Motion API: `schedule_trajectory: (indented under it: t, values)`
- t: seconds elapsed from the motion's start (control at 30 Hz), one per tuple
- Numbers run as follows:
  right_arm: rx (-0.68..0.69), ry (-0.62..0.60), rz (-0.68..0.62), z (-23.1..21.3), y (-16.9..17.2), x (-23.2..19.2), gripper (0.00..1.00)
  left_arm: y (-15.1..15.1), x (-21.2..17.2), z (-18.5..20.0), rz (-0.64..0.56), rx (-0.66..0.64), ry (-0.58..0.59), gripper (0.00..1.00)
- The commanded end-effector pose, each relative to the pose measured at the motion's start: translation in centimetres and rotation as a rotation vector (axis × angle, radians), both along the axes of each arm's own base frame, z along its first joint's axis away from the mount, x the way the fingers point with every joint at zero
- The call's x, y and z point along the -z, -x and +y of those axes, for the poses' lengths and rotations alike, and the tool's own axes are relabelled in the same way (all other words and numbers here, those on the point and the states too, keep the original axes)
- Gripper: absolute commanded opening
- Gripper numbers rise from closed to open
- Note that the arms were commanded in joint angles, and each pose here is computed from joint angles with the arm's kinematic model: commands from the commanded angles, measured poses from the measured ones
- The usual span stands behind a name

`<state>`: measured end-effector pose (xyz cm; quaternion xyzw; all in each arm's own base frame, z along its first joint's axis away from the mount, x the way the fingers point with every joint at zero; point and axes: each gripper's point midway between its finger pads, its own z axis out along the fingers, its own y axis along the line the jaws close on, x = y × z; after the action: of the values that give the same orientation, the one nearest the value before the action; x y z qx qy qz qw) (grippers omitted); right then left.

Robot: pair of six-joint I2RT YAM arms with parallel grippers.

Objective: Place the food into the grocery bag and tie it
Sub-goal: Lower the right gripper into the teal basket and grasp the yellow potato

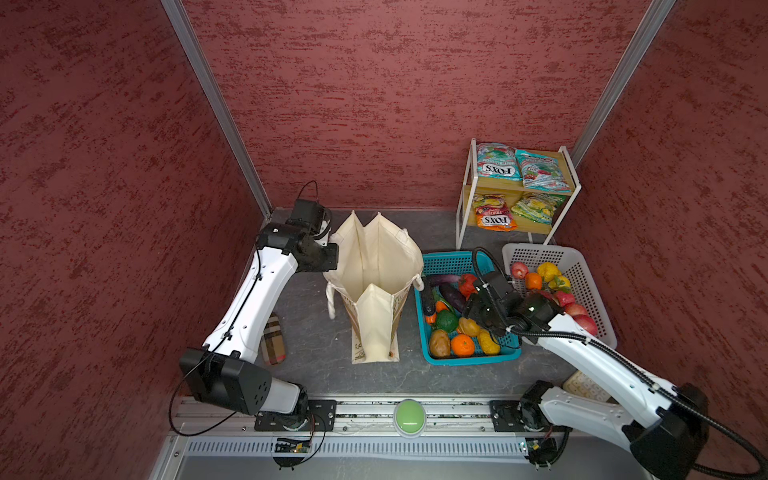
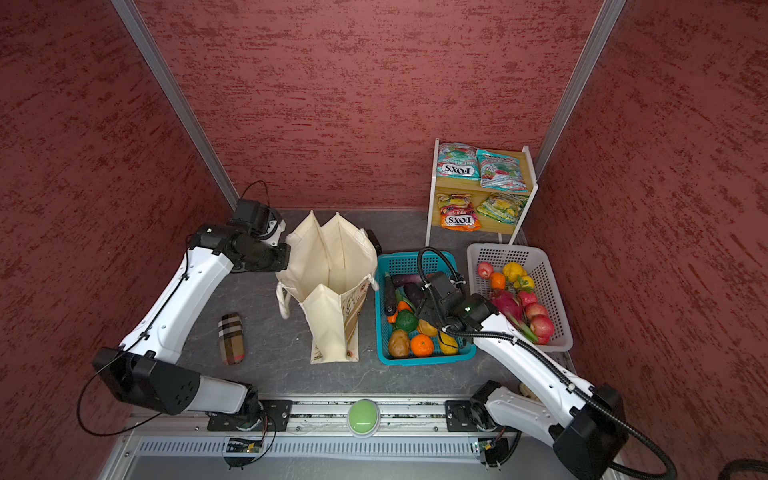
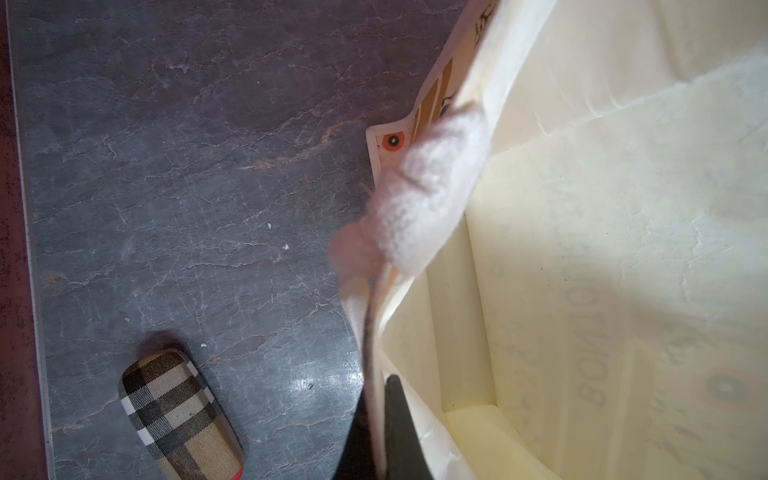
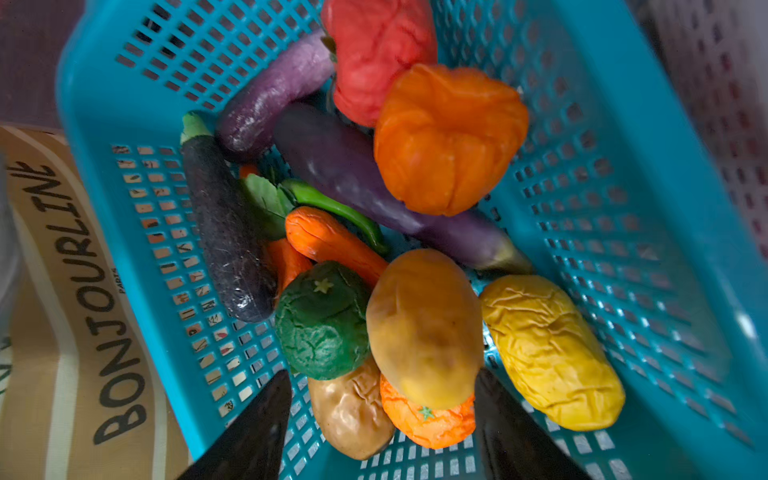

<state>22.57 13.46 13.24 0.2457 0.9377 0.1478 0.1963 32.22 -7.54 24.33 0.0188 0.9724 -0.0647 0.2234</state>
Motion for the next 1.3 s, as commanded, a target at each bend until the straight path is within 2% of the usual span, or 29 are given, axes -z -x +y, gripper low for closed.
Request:
schedule_trajectory:
  t: [0.0,0.37,0.53,0.9,1.07,1.27]
  values:
    - [0.036,-0.094,0.004,0.8,-0.3,0.2,0.70,0.1,-0.2,-0.3,-0.027,0.028,-0.012,0.00]
    - [0.131,-0.117,0.089,0.0,-0.2,2.1,0.73,0.2,-0.3,-0.1,-0.038,0.033,-0.023,0.00]
    - [0.165,-0.105,0.130,-0.3,0.1,2.6,0.77,0.3,-0.4,-0.1,-0.044,0.032,-0.026,0.00]
    - [0.243,-0.068,0.118,-1.7,0.3,1.4,0.87,0.3,-0.3,-0.2,-0.043,0.038,-0.043,0.00]
    - [0.299,-0.042,0.068,-2.9,0.0,0.1,0.89,0.1,-0.1,-0.3,-0.036,0.039,-0.048,0.00]
    - [0.326,-0.087,0.082,-2.3,-0.2,0.0,0.94,-0.1,-0.1,-0.4,-0.038,0.041,-0.049,0.00]
